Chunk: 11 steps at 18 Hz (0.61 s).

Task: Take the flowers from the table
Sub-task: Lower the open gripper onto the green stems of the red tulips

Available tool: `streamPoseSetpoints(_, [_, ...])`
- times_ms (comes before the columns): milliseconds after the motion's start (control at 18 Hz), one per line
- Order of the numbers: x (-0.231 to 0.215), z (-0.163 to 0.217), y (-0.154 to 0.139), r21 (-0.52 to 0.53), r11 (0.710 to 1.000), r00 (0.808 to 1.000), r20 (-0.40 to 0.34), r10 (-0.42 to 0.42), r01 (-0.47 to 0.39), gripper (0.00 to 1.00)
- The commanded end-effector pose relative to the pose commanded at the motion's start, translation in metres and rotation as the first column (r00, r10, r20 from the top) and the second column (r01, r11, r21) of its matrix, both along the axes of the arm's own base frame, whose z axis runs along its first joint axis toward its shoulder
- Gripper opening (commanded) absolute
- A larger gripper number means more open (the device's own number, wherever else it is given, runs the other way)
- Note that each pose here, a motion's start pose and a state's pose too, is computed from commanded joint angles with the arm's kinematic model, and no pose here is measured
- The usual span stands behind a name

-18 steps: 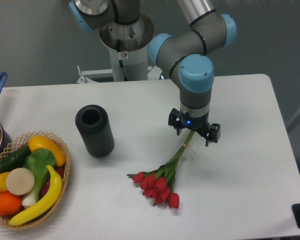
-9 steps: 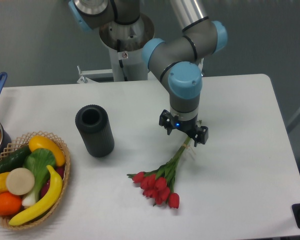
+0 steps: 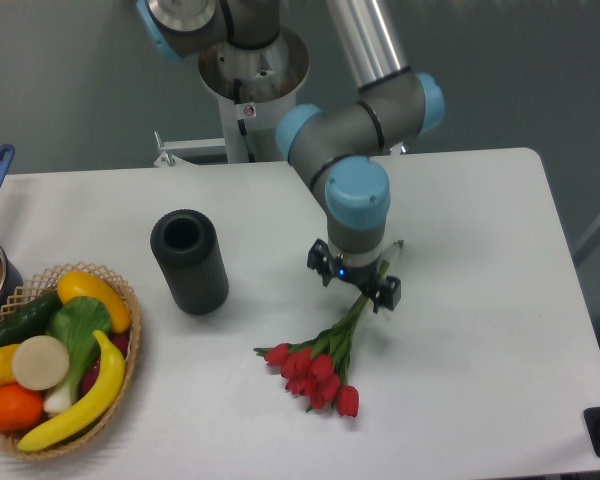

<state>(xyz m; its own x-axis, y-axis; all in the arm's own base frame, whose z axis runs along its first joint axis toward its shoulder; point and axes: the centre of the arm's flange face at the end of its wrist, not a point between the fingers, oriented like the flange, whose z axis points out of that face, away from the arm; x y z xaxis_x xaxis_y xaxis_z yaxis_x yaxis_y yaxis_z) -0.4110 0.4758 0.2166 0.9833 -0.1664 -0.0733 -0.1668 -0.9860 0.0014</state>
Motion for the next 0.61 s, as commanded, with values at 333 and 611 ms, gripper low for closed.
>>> streamPoseSetpoints(333, [0.000, -0.008, 0.001, -0.008, 1.000, 1.000, 0.010, -0.005, 0.005, 0.83])
streamPoseSetpoints(611, [0.009, -0.021, 0.011, -0.010, 1.000, 0.999, 0.031, -0.020, 0.021, 0.63])
